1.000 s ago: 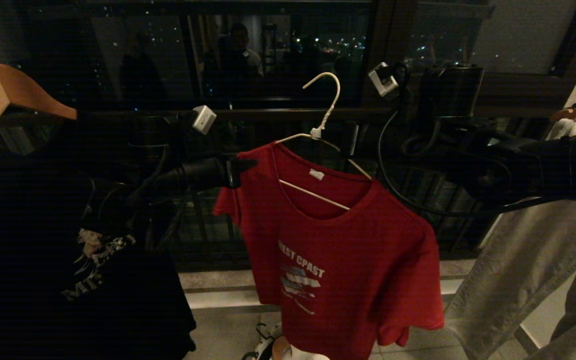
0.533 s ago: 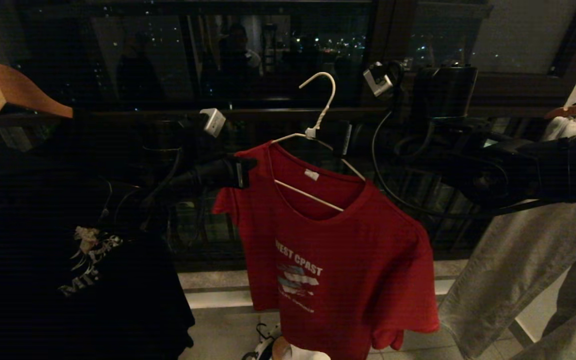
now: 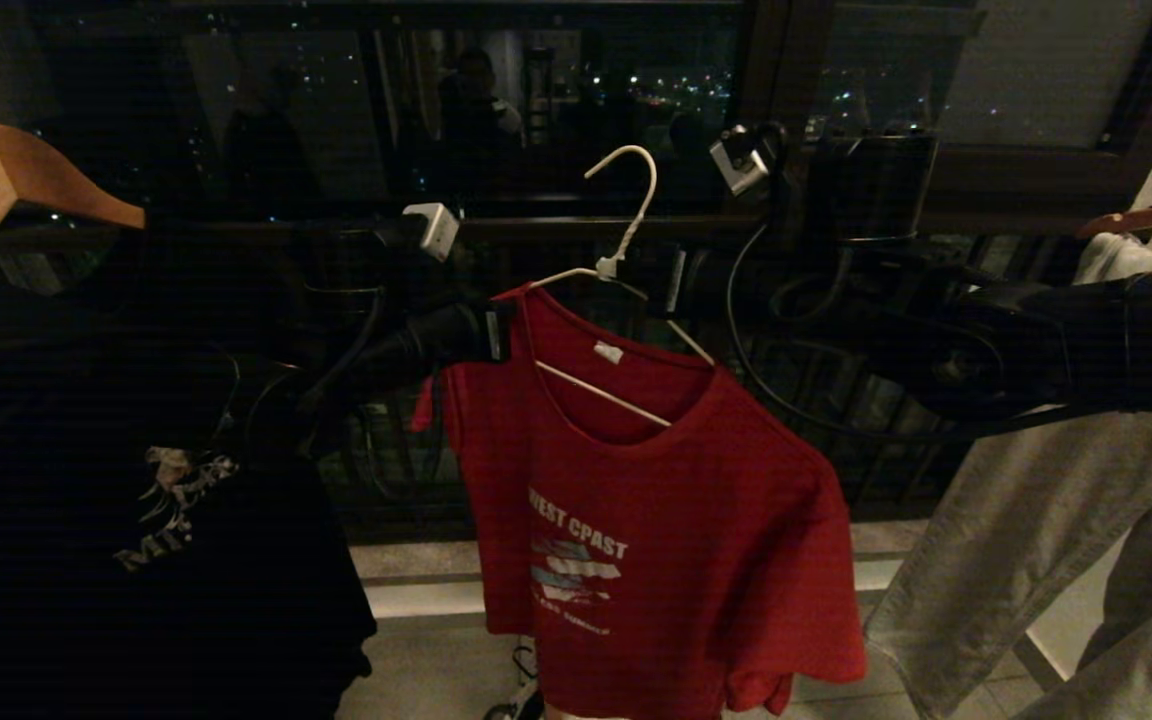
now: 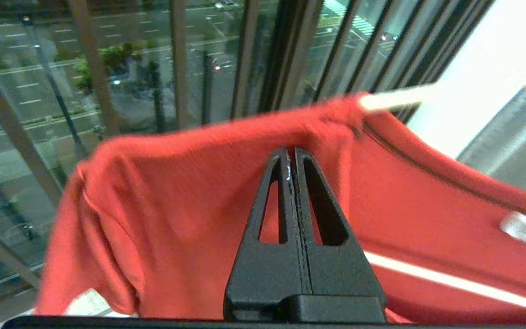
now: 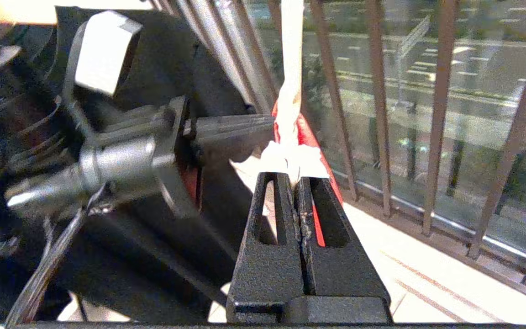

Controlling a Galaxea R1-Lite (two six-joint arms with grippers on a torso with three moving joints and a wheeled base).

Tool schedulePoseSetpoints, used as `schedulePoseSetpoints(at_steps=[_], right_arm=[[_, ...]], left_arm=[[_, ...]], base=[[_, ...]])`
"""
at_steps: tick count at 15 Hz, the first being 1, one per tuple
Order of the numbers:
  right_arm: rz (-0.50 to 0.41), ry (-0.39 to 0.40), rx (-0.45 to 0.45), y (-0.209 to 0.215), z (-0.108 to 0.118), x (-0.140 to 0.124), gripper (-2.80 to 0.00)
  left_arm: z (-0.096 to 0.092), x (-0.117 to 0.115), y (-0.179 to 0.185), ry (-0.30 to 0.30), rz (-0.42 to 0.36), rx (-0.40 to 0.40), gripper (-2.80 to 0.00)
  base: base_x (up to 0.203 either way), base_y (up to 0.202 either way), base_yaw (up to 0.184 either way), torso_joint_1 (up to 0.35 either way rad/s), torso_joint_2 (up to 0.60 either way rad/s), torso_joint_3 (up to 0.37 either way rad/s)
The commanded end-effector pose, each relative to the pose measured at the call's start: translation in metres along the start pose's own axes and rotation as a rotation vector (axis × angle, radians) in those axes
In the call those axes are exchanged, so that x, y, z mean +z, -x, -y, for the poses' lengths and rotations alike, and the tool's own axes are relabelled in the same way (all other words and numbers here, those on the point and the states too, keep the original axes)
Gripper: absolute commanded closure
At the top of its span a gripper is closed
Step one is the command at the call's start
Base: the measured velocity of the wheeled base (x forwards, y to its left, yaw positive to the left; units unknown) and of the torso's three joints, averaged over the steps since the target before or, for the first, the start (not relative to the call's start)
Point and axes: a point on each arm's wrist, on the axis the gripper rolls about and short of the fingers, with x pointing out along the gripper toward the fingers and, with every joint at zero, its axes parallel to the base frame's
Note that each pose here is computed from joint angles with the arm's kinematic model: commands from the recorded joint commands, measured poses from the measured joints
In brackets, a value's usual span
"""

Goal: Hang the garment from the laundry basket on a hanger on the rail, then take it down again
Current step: Take the clothes off the clothes rack

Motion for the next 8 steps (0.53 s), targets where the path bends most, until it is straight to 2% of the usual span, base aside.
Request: schedulePoseSetpoints(at_steps=[1, 3, 8], right_arm=[[0.013, -0.003, -0.022, -0.0044, 0.0016, 0.0001, 0.0], [0.018, -0.005, -0.034, -0.0066, 0.0027, 0.0, 0.0], [0.015, -0.013, -0.023, -0.0077, -0.0019, -0.0011, 0.0]], left_arm=[[0.0048, 0.0032, 0.0049, 0.001, -0.003, -0.01, -2.8], [0.0098, 0.0031, 0.008, 0.007, -0.047, -0.015, -2.8], [0.0117, 0.0018, 0.0062, 0.008, -0.047, -0.015, -2.8]], base=[[0.0, 0.0, 0.0, 0.0, 0.0, 0.0], [0.0, 0.0, 0.0, 0.0, 0.0, 0.0], [0.0, 0.0, 0.0, 0.0, 0.0, 0.0]])
